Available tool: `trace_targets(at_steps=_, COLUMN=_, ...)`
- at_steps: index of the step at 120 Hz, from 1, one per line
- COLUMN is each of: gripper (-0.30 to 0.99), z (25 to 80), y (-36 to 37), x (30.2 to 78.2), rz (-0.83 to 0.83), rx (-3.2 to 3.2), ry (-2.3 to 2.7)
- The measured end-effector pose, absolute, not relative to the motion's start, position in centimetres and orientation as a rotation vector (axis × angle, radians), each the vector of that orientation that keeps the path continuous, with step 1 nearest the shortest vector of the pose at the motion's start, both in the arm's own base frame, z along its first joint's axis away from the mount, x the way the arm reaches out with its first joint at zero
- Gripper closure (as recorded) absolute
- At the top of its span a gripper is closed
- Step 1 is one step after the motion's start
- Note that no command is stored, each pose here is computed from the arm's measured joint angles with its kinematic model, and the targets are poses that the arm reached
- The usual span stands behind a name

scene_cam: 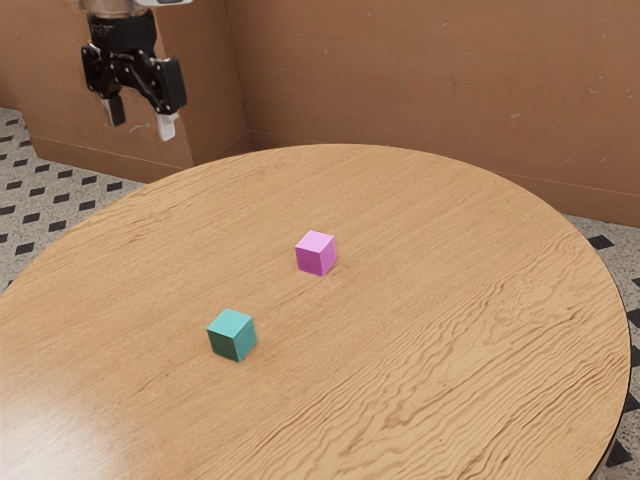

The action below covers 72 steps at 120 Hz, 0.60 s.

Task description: Pick up the blue block with one arm, and put the blue block on the pink block with one arm

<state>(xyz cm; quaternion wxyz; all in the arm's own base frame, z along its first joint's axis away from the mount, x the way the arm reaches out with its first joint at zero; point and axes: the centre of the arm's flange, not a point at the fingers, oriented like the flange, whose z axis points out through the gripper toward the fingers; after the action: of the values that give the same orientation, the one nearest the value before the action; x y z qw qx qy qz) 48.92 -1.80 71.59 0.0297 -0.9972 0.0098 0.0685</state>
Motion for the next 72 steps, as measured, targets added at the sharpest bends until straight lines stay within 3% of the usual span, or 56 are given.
trace_targets(at_steps=18, gripper=0.02, z=72.6, y=-4.3, x=51.4, rz=-0.083, rx=-3.078, ry=0.078)
trace_targets(at_steps=32, gripper=0.02, z=71.6, y=-4.6, x=53.3, rz=-0.155, rx=-3.088, ry=0.047)
trace_targets(at_steps=46, gripper=0.02, z=63.9, y=-4.5, x=55.2, rz=-0.014, rx=-3.077, ry=-0.01)
trace_targets(at_steps=59, gripper=0.02, z=51.7, y=-3.8, x=56.7, rz=0.136, rx=-3.048, ry=-0.083)
trace_targets(at_steps=72, gripper=0.02, z=43.2, y=1.3, x=57.7, rz=0.151, rx=-3.029, ry=-0.286)
